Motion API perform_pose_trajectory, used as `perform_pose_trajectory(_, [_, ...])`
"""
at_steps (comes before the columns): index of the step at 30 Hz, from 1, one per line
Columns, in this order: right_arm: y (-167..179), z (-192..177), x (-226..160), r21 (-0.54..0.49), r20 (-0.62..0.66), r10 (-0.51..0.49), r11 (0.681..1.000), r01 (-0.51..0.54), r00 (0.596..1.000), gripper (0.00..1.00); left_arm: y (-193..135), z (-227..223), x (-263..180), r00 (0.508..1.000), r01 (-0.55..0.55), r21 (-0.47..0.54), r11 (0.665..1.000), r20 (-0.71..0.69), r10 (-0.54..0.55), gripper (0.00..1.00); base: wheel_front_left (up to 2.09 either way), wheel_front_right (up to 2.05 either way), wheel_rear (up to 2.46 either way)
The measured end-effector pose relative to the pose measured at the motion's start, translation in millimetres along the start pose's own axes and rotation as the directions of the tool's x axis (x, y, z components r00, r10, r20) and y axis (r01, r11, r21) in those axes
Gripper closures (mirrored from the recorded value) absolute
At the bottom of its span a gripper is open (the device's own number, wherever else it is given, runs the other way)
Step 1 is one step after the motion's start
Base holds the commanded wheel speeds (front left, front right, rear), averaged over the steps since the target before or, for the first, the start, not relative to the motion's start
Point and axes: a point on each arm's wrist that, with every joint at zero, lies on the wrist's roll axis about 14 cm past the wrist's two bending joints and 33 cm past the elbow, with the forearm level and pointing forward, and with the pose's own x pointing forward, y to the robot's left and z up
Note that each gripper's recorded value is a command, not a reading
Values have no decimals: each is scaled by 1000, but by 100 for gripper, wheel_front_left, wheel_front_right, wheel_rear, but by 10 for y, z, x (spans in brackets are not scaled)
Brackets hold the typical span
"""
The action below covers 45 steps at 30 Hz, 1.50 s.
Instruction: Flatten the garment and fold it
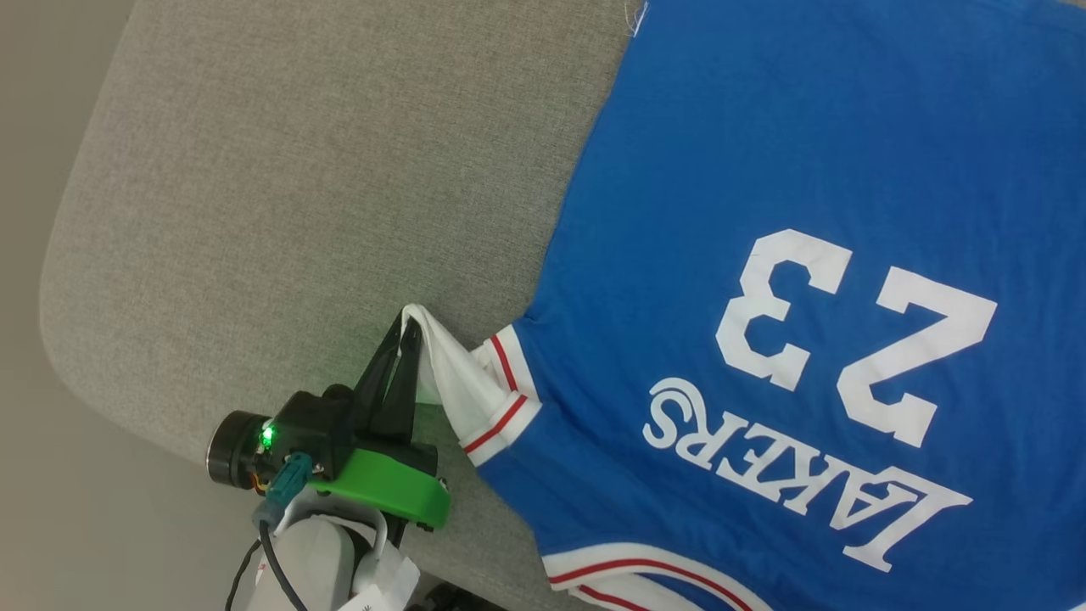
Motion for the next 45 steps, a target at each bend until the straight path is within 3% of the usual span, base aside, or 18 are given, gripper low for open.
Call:
perform_pose_trajectory(9, [47,15,-146,-45,51,-15,999,18,999,100,-2,63,4,1000,6,0,1000,23,-6,100,0,0,0])
perform_pose_trajectory(15, [301,52,-384,-96,132,34,995,-21,991,100,85,145,-114,998,-18,-11,1000,52,19,100,0,0,0])
perform_pose_trajectory(21, [384,107,-969,-161,269,49,987,-5,962,100,160,142,-356,997,-40,-26,999,59,41,100,0,0,0])
perform_pose_trajectory(22, [354,-33,-1226,-179,300,43,984,11,953,100,202,146,-459,997,-47,-26,999,67,49,100,0,0,0])
perform_pose_trajectory(25, [330,-232,-1459,-187,321,44,982,18,946,100,211,155,-524,996,-43,-26,999,76,45,100,0,0,0])
perform_pose_trajectory(31, [268,-888,-1742,-170,315,40,985,15,948,100,144,242,-538,994,-7,-22,1000,113,9,100,0,0,0])
perform_pose_trajectory(38, [193,-2149,-1762,-83,133,21,996,-10,991,100,-41,353,-495,986,61,-19,998,154,-58,100,0,0,0])
perform_pose_trajectory(45, [493,-3258,-1653,55,-21,103,993,-102,994,100,-174,423,-453,979,108,-12,994,176,-104,100,0,0,0])
